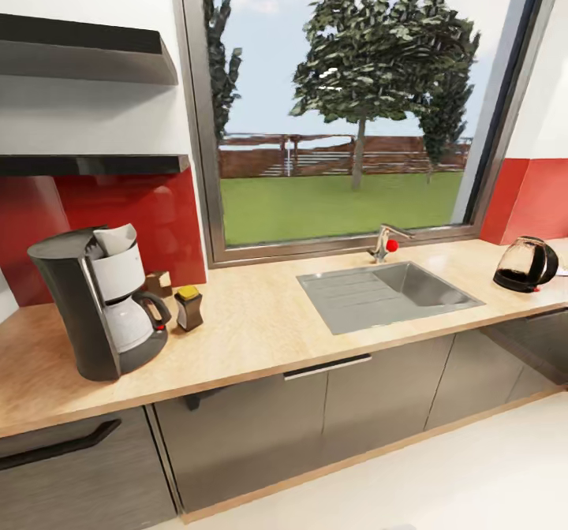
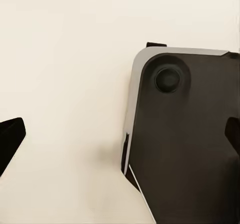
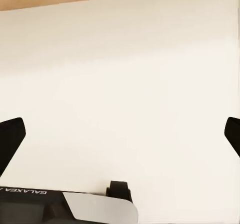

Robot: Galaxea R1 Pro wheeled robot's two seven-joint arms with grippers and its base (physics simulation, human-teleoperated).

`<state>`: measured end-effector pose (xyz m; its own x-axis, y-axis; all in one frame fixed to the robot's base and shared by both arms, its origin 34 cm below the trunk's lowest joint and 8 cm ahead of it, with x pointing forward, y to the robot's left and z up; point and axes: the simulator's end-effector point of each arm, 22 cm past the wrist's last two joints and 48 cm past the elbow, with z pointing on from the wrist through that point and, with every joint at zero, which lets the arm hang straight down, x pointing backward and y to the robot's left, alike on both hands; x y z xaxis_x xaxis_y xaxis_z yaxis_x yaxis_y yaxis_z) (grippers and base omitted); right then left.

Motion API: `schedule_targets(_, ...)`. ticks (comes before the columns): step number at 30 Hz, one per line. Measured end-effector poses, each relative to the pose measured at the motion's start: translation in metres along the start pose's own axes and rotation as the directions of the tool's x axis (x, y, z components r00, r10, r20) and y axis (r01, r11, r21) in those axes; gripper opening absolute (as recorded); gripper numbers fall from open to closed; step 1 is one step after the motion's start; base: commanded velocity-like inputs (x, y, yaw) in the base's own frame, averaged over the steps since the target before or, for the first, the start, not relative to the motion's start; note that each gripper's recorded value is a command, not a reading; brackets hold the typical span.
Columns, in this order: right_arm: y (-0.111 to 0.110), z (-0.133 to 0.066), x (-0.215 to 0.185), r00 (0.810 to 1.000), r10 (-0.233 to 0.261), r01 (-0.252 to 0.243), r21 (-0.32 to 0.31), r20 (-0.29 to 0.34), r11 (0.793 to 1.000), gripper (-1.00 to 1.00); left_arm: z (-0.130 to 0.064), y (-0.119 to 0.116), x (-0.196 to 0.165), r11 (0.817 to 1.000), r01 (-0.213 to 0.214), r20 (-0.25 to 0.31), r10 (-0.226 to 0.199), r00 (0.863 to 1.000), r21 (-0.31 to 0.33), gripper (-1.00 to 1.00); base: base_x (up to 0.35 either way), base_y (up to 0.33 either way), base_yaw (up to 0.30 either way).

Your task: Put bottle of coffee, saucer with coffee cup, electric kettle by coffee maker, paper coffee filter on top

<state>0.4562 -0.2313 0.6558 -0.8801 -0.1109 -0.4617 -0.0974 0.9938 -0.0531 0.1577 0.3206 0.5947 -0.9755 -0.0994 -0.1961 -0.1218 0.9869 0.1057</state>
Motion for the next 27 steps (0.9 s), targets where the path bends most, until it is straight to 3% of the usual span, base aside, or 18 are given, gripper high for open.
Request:
schedule_targets(7, -0.0001, -0.0002, 0.0, 1.0, 0.0, 0.0, 0.0, 0.0, 1.0, 1.0, 0.0, 0.0003, 0.0, 1.0, -0.004, 0.0, 0.004, 1.0, 0.0, 1.0, 0.129, -0.046, -0.3)
schedule_targets(27, -0.0001, -0.0002, 0.0, 1.0, 0.0, 0.0, 0.001, 0.0, 1.0, 1.0, -0.0001, -0.0006, 0.0002, 1.0, -0.006, 0.0, 0.006, 1.0, 0.002, 1.0, 0.237, -0.164, -0.3)
